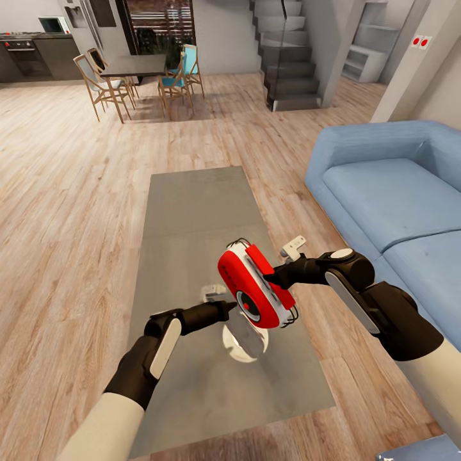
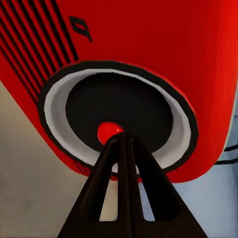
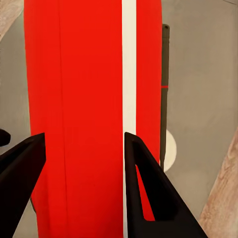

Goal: Turn on the radio receiver that's on the table in the living room.

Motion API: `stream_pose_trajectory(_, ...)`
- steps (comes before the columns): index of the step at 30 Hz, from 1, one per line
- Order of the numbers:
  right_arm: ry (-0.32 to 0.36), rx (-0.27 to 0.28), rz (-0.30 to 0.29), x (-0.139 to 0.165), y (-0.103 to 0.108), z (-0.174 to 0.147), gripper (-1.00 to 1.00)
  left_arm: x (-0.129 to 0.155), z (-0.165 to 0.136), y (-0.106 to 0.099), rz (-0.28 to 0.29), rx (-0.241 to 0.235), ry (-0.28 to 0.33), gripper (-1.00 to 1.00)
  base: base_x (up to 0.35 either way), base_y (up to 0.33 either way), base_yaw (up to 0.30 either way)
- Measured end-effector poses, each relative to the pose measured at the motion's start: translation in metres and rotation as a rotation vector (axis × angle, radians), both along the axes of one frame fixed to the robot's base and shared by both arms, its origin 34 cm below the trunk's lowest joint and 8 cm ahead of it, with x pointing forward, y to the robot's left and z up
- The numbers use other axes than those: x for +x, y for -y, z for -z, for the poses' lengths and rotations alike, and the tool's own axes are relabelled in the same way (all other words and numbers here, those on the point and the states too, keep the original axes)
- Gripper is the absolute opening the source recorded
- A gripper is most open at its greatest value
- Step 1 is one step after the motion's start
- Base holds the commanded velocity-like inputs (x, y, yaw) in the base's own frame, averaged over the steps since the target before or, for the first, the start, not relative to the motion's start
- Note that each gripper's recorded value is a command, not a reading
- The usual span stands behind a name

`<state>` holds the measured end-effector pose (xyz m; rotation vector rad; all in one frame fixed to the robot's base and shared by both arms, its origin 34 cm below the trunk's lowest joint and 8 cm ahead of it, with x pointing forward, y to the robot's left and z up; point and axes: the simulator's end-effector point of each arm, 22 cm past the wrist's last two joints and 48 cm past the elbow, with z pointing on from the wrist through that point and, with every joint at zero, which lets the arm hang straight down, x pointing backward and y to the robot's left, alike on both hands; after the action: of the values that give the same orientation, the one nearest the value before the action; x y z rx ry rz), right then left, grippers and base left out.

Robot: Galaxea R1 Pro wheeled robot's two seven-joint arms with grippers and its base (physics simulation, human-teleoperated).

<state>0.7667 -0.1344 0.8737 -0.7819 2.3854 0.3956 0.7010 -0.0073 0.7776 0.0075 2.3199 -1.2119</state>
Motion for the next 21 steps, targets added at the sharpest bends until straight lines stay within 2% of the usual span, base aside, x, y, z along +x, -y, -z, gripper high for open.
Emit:
stream_pose_trajectory(9, 0.000, 0.001, -0.001, 0.000, 0.000, 0.000, -1.00, -0.011, 0.020, 0.002, 0.021, 0.047, -0.022, -1.00, 0.000, 0.000, 0.000)
stream_pose_trajectory(17, -0.005, 0.024, -0.026, -0.005, -0.008, -0.004, -1.00, -0.004, 0.036, 0.005, 0.011, 0.057, -0.029, -1.00, 0.000, 0.000, 0.000)
stream_pose_trajectory(21, -0.008, 0.028, -0.032, -0.006, -0.009, -0.004, -1.00, 0.000, 0.035, 0.007, 0.009, 0.053, -0.025, -1.00, 0.000, 0.000, 0.000)
